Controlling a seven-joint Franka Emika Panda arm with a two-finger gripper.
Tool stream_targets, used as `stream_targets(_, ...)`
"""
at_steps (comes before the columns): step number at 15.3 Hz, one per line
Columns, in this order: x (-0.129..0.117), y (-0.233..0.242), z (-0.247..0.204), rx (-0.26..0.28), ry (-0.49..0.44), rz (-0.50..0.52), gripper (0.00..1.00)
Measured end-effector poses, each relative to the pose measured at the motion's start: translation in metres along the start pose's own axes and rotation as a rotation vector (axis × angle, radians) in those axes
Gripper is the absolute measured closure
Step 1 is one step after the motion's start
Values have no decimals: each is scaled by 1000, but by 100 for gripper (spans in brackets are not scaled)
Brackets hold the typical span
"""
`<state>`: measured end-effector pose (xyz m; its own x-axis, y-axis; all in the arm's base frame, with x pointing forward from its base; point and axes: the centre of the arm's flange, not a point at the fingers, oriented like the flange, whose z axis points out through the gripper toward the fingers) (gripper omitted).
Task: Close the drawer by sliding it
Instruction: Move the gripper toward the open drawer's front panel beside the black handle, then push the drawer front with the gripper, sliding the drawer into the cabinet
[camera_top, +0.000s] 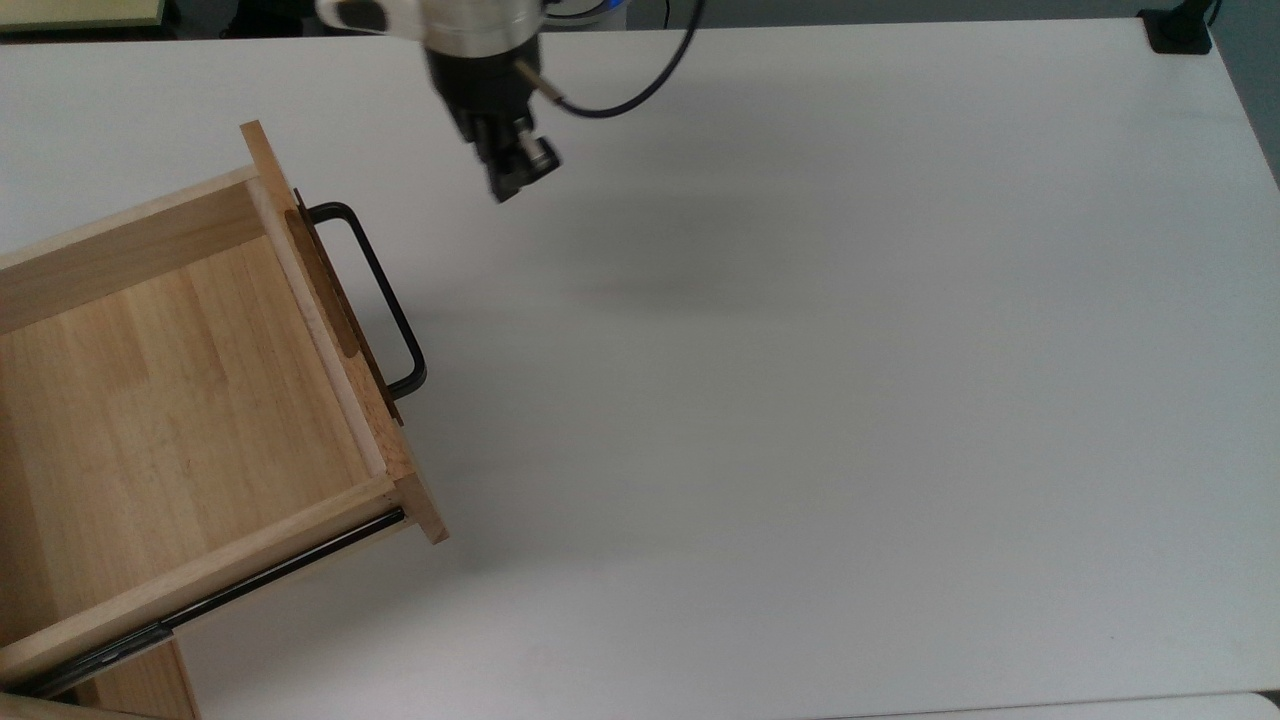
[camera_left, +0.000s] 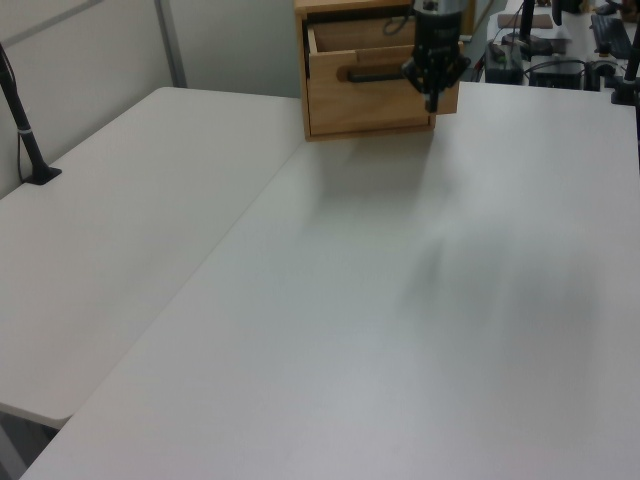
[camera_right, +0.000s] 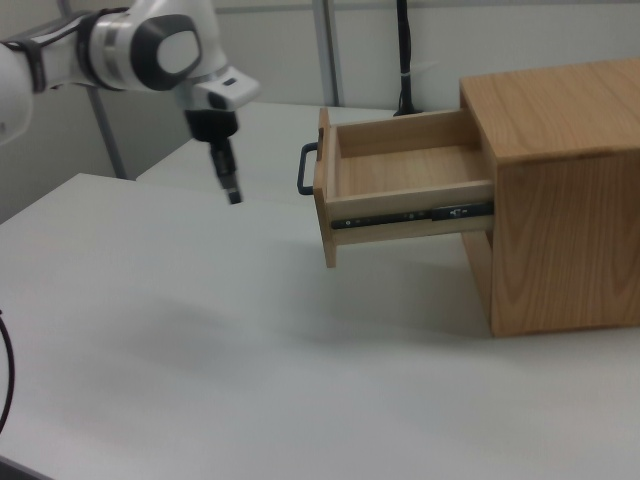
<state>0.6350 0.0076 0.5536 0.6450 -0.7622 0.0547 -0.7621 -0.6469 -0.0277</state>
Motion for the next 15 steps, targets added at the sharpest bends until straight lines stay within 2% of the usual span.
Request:
stream_targets(5,60,8,1,75,126,104,100)
stream_targets(11,102,11,29,103,252,160,100)
stream_targets(15,148,33,33,184,391,228,100)
